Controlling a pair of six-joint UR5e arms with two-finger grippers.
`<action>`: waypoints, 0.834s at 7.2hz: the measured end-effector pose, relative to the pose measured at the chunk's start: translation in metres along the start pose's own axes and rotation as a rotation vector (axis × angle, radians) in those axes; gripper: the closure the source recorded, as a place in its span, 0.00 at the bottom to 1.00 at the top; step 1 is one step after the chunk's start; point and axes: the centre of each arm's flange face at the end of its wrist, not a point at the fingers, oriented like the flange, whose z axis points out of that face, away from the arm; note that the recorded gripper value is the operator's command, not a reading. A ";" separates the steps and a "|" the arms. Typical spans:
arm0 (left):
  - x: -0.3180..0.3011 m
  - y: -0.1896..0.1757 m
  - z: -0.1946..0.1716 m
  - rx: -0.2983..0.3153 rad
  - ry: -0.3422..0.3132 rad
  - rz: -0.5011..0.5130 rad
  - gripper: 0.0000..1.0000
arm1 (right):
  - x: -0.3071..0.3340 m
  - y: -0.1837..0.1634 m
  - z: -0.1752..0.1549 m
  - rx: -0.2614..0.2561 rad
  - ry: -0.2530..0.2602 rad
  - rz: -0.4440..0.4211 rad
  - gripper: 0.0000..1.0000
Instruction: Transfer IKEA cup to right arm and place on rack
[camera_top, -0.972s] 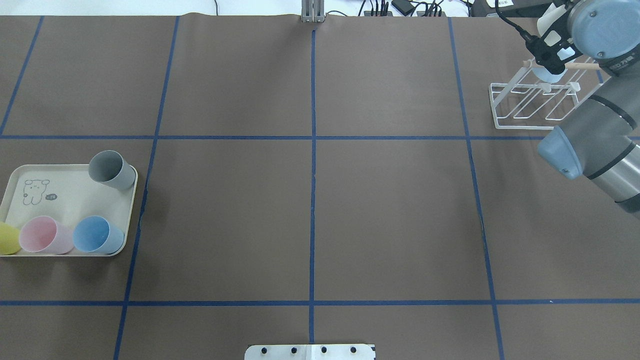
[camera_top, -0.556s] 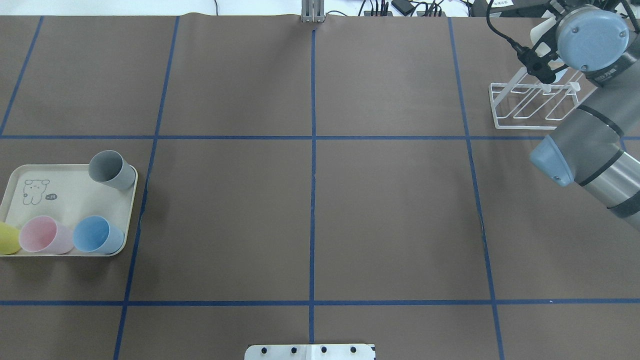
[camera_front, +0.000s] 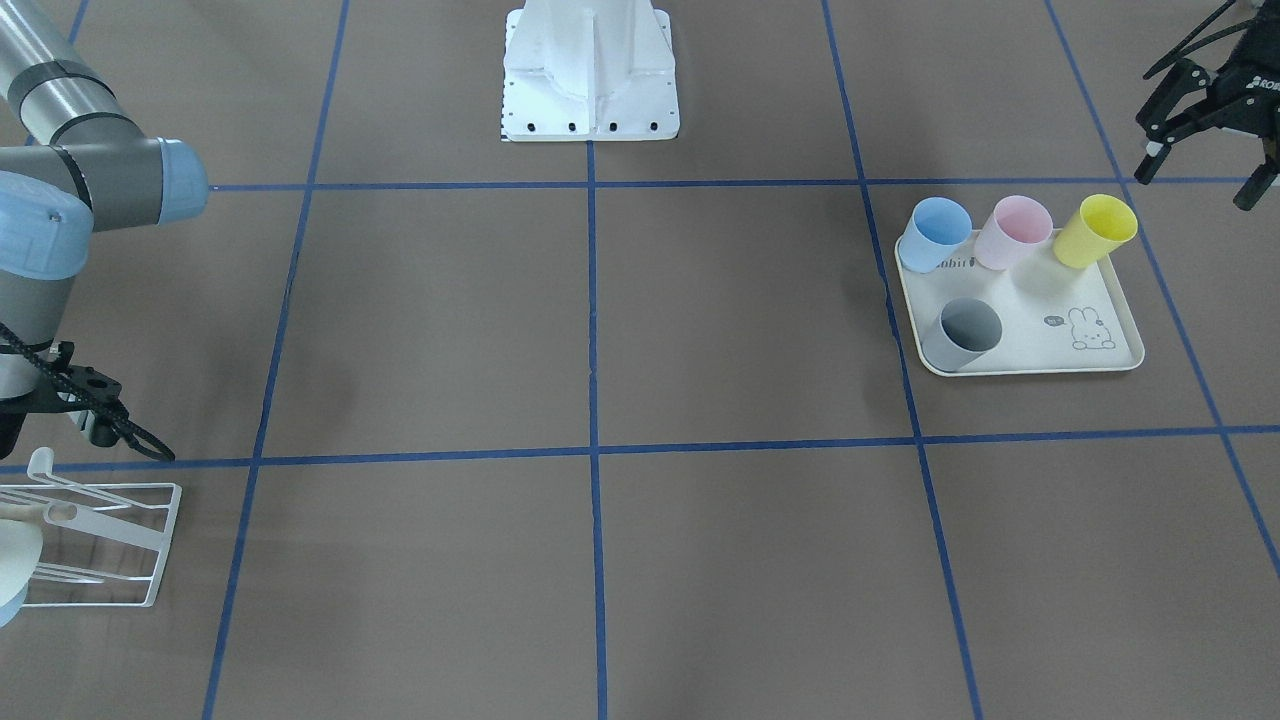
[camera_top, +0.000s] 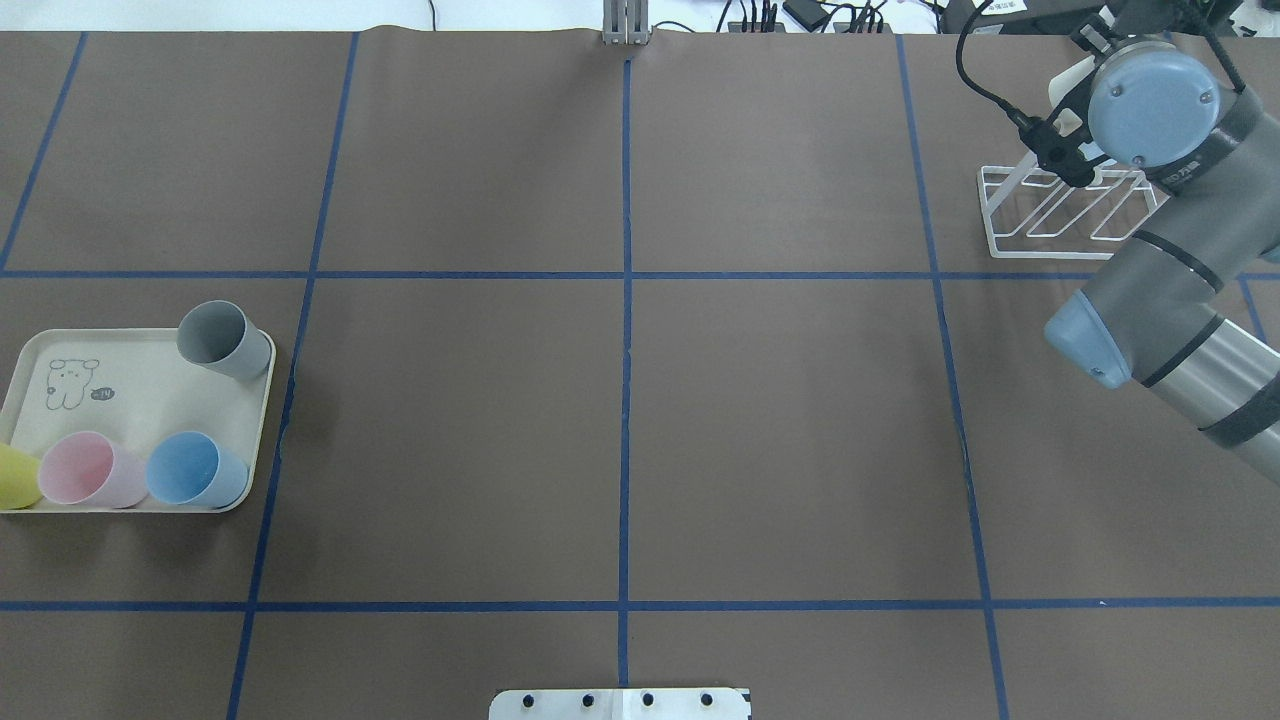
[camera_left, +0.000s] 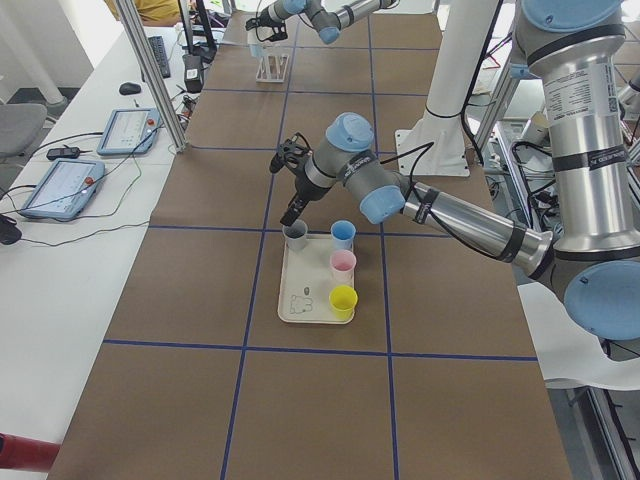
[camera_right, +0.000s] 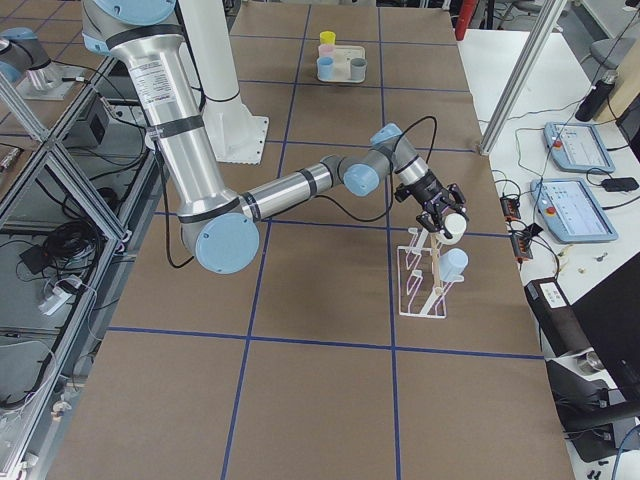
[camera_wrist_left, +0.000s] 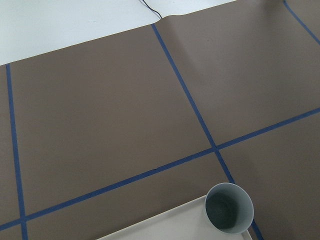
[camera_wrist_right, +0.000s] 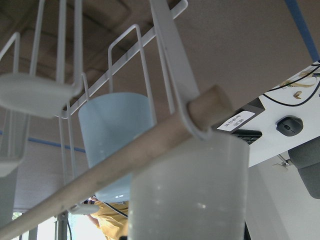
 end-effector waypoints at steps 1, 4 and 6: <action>0.000 0.000 0.000 -0.001 0.000 0.000 0.00 | -0.002 -0.008 0.003 -0.009 -0.006 -0.011 0.32; 0.000 0.000 0.000 0.001 0.000 0.001 0.00 | -0.006 -0.025 0.010 -0.053 -0.016 -0.041 0.02; 0.000 0.000 -0.001 0.001 0.000 0.001 0.00 | -0.006 -0.031 0.010 -0.067 -0.015 -0.052 0.01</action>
